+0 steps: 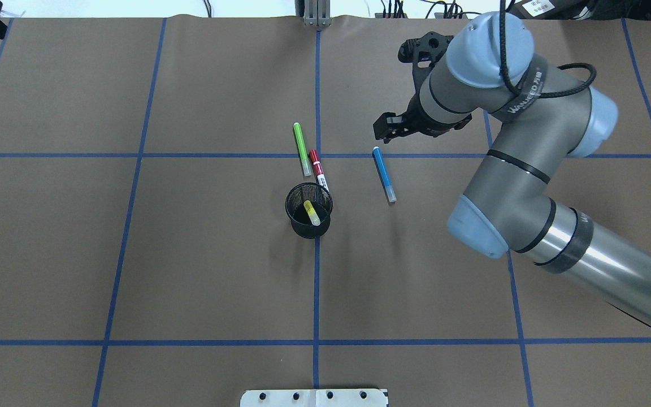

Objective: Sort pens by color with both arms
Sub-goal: 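Withdraw the right arm while the left arm moves toward the cup, then move the left gripper over the black mesh pen cup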

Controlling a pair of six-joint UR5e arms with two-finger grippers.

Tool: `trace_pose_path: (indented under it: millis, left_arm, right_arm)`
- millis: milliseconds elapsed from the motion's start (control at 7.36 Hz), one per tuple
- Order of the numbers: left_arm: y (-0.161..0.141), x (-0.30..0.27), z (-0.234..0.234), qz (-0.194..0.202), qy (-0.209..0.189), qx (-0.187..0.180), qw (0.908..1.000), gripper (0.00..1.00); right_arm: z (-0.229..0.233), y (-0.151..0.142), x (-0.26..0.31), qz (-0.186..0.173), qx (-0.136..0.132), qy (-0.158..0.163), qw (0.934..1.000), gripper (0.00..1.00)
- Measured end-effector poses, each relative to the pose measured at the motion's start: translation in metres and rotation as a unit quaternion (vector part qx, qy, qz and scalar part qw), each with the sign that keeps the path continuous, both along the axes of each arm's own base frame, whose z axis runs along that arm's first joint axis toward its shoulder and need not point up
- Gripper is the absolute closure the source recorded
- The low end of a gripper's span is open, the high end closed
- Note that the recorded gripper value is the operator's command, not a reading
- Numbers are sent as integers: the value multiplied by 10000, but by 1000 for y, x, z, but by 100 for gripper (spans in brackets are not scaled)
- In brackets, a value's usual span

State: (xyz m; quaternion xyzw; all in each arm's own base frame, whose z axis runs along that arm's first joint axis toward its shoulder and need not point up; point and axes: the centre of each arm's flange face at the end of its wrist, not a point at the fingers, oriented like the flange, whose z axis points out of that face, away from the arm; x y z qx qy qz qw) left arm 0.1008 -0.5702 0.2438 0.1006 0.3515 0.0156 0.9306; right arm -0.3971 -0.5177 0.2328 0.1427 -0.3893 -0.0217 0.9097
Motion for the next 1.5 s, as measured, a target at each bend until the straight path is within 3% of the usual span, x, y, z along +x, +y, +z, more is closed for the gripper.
trace_pose_path:
  millis: [408,952,1495]
  left_arm:
    - [21,85,-51,-400,338,-532,9972,0]
    - [66,203,-104,-866,383,-949,9910,0]
    - [100,313,-161,-1402,405,-1335,9802,0]
  right_arm:
    - [53,-7,65,-241,-50,233,9994,0]
    - [121,-24,146,-602,-55,424,9973,0]
    - [173,-22,193,-933,54,653,9935,0]
